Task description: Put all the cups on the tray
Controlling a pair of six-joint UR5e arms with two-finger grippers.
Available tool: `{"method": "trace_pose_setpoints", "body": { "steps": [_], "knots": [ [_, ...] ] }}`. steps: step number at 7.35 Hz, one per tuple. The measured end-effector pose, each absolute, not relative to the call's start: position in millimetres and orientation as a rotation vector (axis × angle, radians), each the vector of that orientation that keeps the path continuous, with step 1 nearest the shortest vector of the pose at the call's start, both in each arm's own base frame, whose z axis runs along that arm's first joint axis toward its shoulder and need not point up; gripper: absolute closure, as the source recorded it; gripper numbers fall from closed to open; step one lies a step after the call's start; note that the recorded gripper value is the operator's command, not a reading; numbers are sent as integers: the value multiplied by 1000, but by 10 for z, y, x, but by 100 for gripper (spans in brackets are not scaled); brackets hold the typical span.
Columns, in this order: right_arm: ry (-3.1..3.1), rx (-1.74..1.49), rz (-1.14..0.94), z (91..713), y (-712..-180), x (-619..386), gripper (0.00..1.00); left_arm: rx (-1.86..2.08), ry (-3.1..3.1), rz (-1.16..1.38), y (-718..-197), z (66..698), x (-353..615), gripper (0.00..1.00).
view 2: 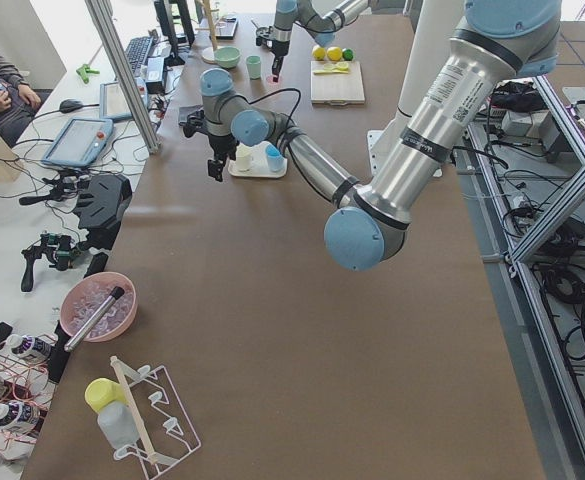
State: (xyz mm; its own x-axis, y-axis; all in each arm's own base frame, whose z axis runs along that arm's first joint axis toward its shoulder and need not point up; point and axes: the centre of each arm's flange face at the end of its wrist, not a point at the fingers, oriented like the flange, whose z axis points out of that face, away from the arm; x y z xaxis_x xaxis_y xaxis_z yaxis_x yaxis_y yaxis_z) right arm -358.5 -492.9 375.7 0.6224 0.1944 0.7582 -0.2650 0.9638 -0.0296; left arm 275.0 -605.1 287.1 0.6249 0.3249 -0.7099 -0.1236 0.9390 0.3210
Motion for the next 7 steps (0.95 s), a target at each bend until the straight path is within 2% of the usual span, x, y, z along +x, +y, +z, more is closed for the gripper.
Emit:
{"method": "trace_pose_setpoints", "body": {
  "steps": [3, 4, 5, 7],
  "knots": [
    [-840, 51, 329, 2846, -4908, -4551, 100, 249, 859, 258, -6044, 2876, 2776, 1],
    [-835, 48, 339, 2698, -4930, -4813, 63, 247, 859, 258, -6041, 2879, 2787, 1],
    [-831, 45, 341, 2625, -4919, -4981, 1, 246, 859, 258, -6039, 2879, 2795, 1],
    [-832, 50, 336, 2571, -4857, -5081, 0, 244, 861, 262, -6025, 2874, 2830, 1]
  ]
}}
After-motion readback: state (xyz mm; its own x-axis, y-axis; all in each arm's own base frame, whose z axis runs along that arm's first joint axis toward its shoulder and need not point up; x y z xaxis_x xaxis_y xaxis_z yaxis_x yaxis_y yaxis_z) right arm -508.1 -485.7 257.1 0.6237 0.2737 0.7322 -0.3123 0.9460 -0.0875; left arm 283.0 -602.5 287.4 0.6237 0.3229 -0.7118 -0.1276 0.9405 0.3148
